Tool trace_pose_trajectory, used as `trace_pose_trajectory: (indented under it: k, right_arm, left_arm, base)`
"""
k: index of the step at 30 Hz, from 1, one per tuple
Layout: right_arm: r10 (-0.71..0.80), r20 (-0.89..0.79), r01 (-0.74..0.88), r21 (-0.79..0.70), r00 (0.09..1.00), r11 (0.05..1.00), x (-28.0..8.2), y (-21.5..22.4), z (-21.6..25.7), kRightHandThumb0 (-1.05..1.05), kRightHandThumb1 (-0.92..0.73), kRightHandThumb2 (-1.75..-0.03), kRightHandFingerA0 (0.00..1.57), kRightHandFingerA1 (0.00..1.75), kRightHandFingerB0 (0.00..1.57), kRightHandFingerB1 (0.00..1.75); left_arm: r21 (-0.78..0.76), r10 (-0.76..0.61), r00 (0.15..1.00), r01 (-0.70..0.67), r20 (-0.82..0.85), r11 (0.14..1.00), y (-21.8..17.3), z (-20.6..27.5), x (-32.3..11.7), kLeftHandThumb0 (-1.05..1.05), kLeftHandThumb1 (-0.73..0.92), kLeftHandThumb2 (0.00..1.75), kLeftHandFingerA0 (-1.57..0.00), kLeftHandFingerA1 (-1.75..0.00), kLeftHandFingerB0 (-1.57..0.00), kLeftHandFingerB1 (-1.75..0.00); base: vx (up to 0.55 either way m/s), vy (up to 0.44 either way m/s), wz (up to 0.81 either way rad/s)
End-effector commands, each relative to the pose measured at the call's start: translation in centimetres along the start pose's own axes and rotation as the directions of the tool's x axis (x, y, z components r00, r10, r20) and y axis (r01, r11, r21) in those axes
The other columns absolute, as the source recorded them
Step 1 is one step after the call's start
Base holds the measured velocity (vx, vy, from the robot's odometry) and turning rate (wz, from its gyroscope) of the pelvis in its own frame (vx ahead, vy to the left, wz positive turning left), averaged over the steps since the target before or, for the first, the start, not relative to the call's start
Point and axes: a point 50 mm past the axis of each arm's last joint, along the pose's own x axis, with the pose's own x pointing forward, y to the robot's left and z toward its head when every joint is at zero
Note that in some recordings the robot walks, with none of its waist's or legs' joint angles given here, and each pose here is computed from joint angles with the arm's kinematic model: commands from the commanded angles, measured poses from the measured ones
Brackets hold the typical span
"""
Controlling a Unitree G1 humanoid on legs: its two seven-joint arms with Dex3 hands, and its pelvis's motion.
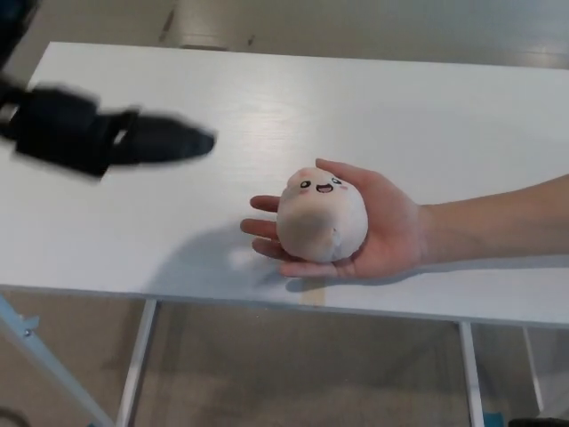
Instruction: Use the left hand to take the pink dumpling toy on a person's hand and put it on the desk.
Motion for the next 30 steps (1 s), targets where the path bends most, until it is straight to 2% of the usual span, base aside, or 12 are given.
trace_pose_trajectory:
  k: [1,8,9,15,16,22,30]
  right_arm:
    - [0.016,-0.022,-0.016,0.002,1.0,1.0,0.0,-0.5,-0.4,-0.22,-0.67,-0.59,0.67,0.46,0.58,0.44]
    - [0.014,-0.015,-0.014,0.008,1.0,1.0,0.0,-0.5,0.0,-0.22,-0.67,-0.6,0.67,0.45,0.59,0.44]
    - [0.014,-0.014,-0.014,0.008,1.0,1.0,0.0,-0.5,0.1,-0.22,-0.67,-0.6,0.66,0.45,0.58,0.44]
    - [0.012,-0.011,-0.012,-0.005,1.0,1.0,0.0,-0.5,0.1,-0.22,-0.67,-0.6,0.66,0.45,0.58,0.43]
    - [0.012,-0.009,-0.012,-0.005,1.0,1.0,0.0,-0.5,0.2,-0.21,-0.67,-0.6,0.66,0.45,0.58,0.44]
    - [0.013,-0.001,-0.013,-0.003,1.0,1.0,0.0,-0.5,0.4,-0.22,-0.67,-0.6,0.65,0.45,0.57,0.43]
    - [0.019,-0.002,-0.019,0.005,1.0,1.0,0.0,-0.6,0.4,-0.23,-0.67,-0.59,0.66,0.45,0.58,0.44]
  left_arm:
    - [0.2,-0.267,0.89,0.357,-0.37,0.912,-4.1,-6.9,6.1,-0.55,0.39,0.67,-0.34,-0.44,-0.28,-0.39]
    - [0.242,-0.347,0.799,0.508,-0.492,0.827,-7.6,-9.7,7.5,-0.57,0.39,0.68,-0.32,-0.43,-0.27,-0.39]
    - [0.245,-0.359,0.782,0.532,-0.51,0.811,-8.2,-10.1,7.6,-0.52,0.43,0.54,-0.34,-0.35,-0.3,-0.31]
    - [0.236,-0.412,0.7,0.631,-0.584,0.739,-10.9,-11.9,7.2,-0.53,0.44,0.54,-0.3,-0.34,-0.27,-0.3]
    - [0.221,-0.422,0.68,0.647,-0.6,0.73,-11.3,-12.2,7.0,-0.26,0.22,0.84,-0.11,-0.52,-0.11,-0.5]
    - [0.113,-0.511,0.555,0.742,-0.656,0.661,-14.7,-13.2,5.7,-0.26,0.22,0.83,-0.09,-0.51,-0.09,-0.5]
    - [0.01,-0.611,0.461,0.803,-0.643,0.595,-17.5,-12.6,5.2,-0.27,0.21,0.82,-0.08,-0.51,-0.08,-0.5]
  base:
    - [0.0,0.0,0.0]
    - [0.0,0.0,0.0]
    - [0.0,0.0,0.0]
    - [0.0,0.0,0.0]
    - [0.0,0.0,0.0]
    - [0.0,0.0,0.0]
    - [0.0,0.0,0.0]
